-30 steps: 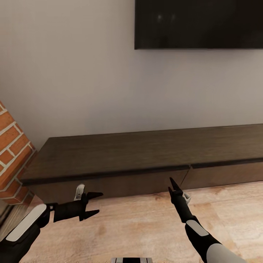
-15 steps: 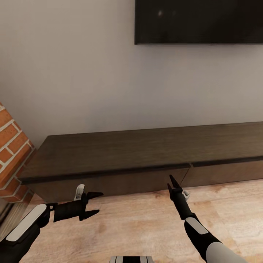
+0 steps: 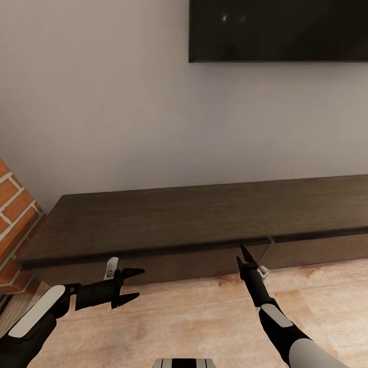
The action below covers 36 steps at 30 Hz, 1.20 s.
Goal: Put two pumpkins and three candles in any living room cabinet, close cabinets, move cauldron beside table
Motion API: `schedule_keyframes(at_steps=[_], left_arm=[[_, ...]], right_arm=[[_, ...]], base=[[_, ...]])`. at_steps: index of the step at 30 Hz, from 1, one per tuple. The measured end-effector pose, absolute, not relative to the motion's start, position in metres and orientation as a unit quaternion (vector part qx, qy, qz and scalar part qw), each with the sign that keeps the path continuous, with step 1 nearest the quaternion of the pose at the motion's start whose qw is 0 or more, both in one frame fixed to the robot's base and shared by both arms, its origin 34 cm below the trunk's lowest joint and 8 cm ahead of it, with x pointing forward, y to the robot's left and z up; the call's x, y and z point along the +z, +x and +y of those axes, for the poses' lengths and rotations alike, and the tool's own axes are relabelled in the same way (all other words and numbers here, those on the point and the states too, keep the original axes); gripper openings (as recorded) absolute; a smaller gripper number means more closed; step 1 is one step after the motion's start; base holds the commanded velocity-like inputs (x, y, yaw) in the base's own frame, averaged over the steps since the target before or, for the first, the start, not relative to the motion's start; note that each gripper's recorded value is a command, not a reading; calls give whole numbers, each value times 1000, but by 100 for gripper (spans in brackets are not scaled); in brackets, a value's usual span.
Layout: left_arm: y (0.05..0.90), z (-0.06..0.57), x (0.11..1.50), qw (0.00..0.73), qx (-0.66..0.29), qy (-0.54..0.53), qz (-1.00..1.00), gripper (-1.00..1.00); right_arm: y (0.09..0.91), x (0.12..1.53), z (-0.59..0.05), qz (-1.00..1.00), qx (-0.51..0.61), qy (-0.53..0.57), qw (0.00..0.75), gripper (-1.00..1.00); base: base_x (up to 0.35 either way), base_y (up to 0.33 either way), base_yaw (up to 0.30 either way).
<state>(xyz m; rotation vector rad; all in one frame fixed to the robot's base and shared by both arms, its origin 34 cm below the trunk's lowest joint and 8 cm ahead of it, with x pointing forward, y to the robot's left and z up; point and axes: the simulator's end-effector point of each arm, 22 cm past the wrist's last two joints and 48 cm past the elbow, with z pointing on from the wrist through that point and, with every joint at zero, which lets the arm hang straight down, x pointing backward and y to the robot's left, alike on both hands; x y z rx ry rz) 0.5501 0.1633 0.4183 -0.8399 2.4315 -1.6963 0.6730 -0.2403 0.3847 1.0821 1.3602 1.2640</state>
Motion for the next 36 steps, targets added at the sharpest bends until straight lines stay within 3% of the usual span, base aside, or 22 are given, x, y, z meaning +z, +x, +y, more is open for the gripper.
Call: schedule_keyframes(at_steps=[9,36], left_arm=[[552,158,427,36,-556,-261,788,100],[551,160,419,30,-553,-266,789,100]], right_arm=[[673,385,-242,554,517,445,477,100],[669,371,-243,561,509,453,470,100]], base=[[124,0,0],[3,0,0]])
